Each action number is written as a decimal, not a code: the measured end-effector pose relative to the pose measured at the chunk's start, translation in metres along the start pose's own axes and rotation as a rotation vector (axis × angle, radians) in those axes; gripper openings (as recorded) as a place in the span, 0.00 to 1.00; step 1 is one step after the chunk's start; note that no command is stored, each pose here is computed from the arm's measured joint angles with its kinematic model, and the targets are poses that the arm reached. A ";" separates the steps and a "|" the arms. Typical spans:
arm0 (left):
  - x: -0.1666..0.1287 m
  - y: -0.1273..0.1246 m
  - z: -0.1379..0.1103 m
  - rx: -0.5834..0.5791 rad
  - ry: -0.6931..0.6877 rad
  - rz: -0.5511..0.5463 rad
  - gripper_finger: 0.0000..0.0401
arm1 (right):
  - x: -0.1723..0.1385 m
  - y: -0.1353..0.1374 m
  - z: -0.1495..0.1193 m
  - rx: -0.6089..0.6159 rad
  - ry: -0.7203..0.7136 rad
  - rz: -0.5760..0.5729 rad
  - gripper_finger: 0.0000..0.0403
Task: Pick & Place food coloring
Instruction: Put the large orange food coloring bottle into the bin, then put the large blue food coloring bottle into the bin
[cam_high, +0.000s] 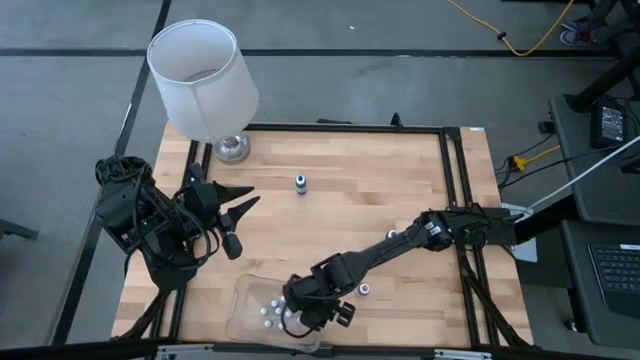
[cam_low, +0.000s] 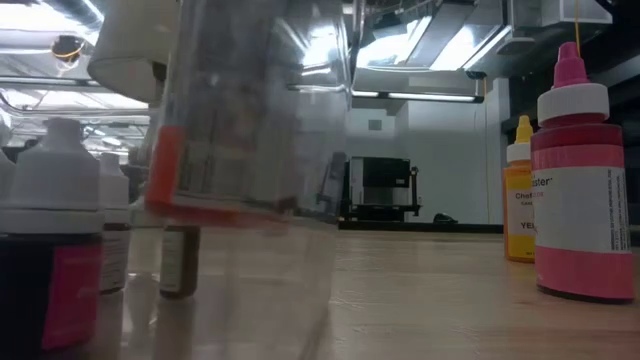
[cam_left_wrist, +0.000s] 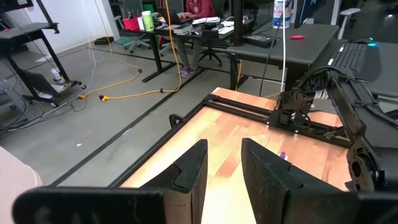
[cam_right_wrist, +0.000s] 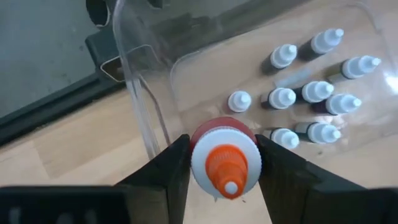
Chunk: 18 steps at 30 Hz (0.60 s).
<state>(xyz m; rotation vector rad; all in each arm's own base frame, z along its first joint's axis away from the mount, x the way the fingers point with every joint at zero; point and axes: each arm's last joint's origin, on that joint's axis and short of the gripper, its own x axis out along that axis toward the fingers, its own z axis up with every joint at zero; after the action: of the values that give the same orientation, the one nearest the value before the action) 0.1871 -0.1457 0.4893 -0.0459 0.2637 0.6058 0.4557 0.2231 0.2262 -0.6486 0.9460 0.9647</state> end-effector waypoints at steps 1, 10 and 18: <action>0.000 0.000 0.000 0.001 0.000 0.000 0.23 | 0.000 0.000 0.000 0.000 0.000 0.001 0.41; 0.000 0.000 0.000 0.003 0.000 0.000 0.23 | 0.000 0.000 0.000 0.001 0.010 -0.015 0.46; 0.000 0.000 0.000 0.003 0.000 0.000 0.23 | -0.001 0.000 0.000 0.000 0.008 -0.019 0.47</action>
<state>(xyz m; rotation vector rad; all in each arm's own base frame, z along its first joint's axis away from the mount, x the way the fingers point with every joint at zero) 0.1871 -0.1457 0.4893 -0.0425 0.2646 0.6055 0.4559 0.2228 0.2274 -0.6605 0.9453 0.9462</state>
